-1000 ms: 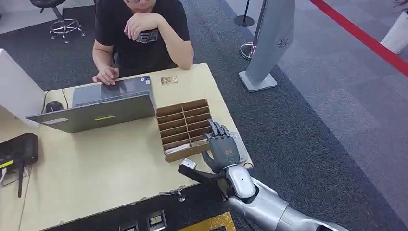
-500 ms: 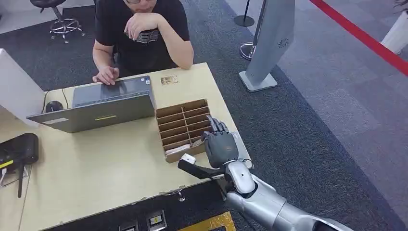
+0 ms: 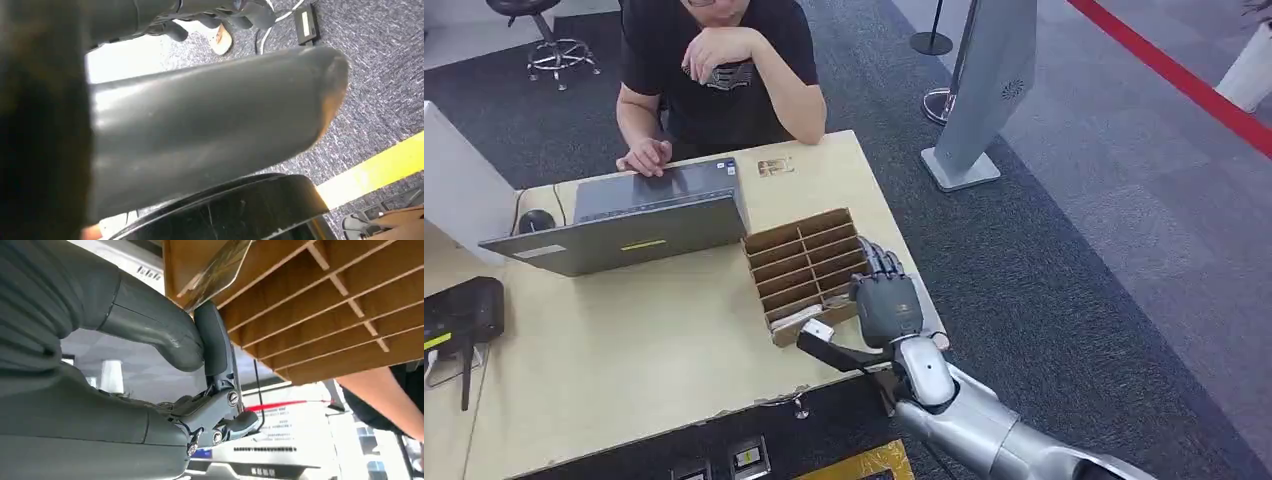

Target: Pass the card to the sensor for recognition and then transmit it.

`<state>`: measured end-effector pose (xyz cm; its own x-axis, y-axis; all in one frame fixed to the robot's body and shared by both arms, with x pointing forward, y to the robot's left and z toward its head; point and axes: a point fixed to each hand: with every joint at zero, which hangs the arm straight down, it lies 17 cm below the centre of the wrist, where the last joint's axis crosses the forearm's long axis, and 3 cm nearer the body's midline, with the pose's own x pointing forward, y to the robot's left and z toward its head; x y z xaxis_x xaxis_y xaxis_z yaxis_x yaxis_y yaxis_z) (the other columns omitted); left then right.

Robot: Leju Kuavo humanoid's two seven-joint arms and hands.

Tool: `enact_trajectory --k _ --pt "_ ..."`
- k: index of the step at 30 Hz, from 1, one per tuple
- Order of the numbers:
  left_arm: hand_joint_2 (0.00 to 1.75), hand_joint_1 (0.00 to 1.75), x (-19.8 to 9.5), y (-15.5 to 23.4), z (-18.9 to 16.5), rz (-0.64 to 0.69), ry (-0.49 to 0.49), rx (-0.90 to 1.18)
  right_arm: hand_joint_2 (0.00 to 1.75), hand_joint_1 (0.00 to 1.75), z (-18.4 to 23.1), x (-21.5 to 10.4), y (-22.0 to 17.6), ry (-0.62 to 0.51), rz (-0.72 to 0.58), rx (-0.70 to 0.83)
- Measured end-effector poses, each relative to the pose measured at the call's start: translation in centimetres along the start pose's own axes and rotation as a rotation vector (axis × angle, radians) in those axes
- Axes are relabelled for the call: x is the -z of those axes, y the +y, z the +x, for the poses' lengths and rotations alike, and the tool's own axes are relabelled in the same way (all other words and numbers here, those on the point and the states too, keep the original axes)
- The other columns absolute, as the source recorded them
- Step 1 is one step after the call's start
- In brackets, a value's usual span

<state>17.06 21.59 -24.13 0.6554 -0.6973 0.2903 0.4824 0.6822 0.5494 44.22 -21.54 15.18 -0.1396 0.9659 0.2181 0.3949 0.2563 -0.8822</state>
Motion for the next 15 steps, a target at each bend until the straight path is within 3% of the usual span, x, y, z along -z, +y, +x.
enact_trajectory --k 15 --pt "0.0 0.0 0.0 0.1 0.0 0.002 0.0 0.0 1.75 1.75 1.0 0.5 -2.2 -0.025 -0.066 -0.009"
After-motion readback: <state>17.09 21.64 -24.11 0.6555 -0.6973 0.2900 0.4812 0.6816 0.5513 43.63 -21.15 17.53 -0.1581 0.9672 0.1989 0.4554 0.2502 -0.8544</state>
